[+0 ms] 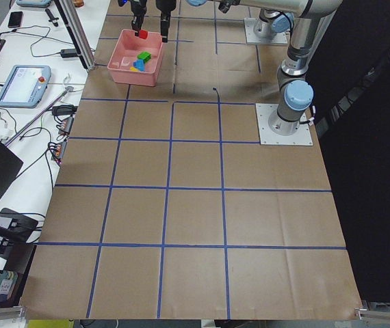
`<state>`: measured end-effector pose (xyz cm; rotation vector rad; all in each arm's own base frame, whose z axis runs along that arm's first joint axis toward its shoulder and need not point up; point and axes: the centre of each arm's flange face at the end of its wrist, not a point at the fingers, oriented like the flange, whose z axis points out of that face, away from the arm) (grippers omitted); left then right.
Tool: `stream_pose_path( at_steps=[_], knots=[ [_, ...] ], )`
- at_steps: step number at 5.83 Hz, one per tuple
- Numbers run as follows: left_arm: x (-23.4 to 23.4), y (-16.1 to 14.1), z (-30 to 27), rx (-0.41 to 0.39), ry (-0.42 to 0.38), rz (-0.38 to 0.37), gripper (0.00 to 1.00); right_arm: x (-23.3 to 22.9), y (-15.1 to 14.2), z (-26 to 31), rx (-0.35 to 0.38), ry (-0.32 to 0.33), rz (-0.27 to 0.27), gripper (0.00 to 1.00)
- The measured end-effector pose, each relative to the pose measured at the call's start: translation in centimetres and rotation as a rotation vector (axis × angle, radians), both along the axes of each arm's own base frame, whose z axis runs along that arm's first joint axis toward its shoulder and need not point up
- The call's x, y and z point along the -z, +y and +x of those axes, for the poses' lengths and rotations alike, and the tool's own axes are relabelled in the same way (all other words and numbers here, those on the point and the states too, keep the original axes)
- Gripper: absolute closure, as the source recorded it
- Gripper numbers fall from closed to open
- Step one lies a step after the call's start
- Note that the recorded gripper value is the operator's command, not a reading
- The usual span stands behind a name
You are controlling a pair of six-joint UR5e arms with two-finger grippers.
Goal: Put all blocks into box
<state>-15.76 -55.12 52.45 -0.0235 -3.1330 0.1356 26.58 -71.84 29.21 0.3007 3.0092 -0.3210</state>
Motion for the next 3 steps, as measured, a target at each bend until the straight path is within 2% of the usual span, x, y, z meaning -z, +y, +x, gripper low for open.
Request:
stream_pose_path(
  at_steps=[2, 3],
  knots=[
    [0.00, 0.00, 0.00, 0.000, 0.000, 0.000, 0.01, 2.28, 0.86, -0.67, 0.015, -0.014, -0.039, 0.00],
    [0.03, 0.00, 0.00, 0.000, 0.000, 0.001, 0.01, 1.58, 0.99, -1.14, 0.021, -0.017, -0.053, 0.00]
  ],
)
